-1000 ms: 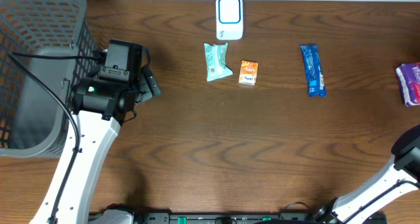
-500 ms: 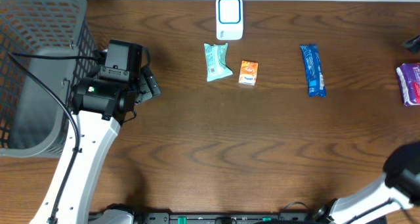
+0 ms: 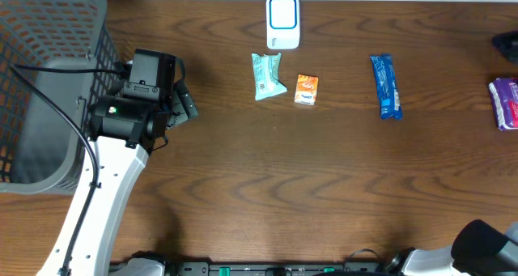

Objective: Scan the item barcode
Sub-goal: 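Move the right gripper back toward the blue Oreo packet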

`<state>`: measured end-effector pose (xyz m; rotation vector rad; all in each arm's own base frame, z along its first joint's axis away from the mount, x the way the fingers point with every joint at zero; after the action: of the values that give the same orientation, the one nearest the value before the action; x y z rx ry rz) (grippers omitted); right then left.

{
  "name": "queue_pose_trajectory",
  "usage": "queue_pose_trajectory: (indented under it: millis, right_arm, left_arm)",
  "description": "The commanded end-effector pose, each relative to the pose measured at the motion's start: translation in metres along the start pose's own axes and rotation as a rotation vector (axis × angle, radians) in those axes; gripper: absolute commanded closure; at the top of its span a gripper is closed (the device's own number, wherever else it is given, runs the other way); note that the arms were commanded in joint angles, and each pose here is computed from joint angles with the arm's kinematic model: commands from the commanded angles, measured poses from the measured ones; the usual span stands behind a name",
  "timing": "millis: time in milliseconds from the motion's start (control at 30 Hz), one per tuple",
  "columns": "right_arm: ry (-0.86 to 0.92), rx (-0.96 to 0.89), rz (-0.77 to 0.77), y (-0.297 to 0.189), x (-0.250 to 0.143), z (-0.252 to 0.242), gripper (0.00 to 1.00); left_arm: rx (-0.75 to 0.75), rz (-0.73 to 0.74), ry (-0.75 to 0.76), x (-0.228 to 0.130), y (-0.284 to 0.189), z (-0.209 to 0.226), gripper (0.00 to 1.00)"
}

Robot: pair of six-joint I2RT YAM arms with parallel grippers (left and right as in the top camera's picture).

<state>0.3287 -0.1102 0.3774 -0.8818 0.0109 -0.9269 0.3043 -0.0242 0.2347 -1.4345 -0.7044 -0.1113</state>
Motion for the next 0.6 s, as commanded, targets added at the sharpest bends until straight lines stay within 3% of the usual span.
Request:
queue_pose_trajectory:
  millis: [0, 167, 567]
  right_arm:
    - [-0.053, 0.089, 0.116, 0.021, -0.025, 0.036, 0.01]
    - [-0.201, 0.103, 0.205, 0.051, -0.055, 0.071, 0.01]
    - [-0.354, -0.025, 0.189, 0.071, -0.063, 0.073, 0.01]
  left_arm:
    - [-0.001, 0.005, -0.01, 0.0, 0.0, 0.0, 0.02]
    - [-0.001, 0.005, -0.01, 0.0, 0.0, 0.0, 0.02]
    - [-0.001, 0.005, -0.01, 0.0, 0.0, 0.0, 0.02]
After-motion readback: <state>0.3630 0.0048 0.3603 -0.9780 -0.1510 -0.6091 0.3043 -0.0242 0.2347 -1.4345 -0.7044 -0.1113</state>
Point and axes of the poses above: each gripper's point midway between its finger pads, its own y axis out along the fingers, its own z axis along the line the jaws close on, x = y × z, the point moved 3 cm from there along -y, back along the fingers, and after that the axes turned 2 degrees about y, right-handed, at the moved point
